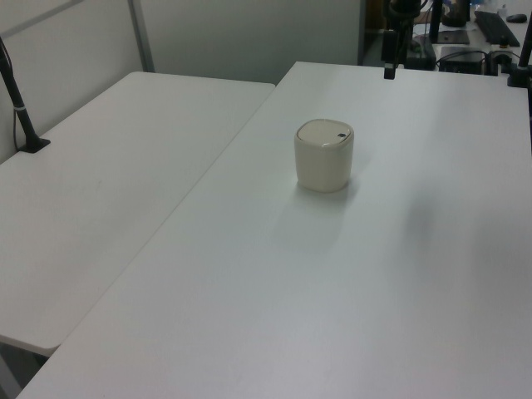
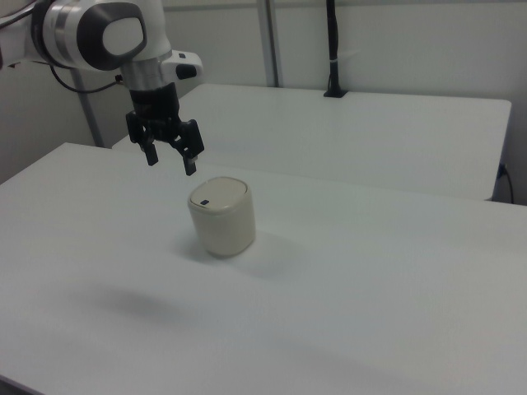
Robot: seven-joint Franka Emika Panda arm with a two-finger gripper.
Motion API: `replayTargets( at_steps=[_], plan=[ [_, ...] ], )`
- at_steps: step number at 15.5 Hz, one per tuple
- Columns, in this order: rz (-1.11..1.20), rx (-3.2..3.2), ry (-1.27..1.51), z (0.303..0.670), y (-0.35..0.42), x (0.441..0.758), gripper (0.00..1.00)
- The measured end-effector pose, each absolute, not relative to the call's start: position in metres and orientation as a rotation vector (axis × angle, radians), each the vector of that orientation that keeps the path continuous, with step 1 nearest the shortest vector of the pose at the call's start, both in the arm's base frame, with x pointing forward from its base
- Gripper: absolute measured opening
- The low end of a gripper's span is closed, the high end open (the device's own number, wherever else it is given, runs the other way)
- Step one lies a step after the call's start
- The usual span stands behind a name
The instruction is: Open the trash bin
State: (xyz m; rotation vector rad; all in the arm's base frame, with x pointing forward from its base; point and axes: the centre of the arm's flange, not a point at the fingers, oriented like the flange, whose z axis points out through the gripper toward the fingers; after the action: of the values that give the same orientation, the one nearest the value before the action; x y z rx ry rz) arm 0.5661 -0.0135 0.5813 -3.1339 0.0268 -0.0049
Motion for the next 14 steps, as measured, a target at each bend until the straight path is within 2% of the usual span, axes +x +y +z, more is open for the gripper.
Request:
replayTargets(
  at_steps=[3, 4, 8, 12, 14],
  plan=[
    [-0.005, -3.134, 0.020, 0.581, -0.014, 0.566, 0.96],
    [-0.005, -3.134, 0.003, 0.581, -0.014, 0.566, 0.89],
    [-0.023, -3.134, -0.067, 0.582, -0.014, 0.568, 0.43],
    [-0.114, -3.137, -0.070, 0.577, -0.014, 0.581, 0.03],
    [-0.160, -3.140, -0.070, 0.566, -0.013, 0.593, 0.01]
  ],
)
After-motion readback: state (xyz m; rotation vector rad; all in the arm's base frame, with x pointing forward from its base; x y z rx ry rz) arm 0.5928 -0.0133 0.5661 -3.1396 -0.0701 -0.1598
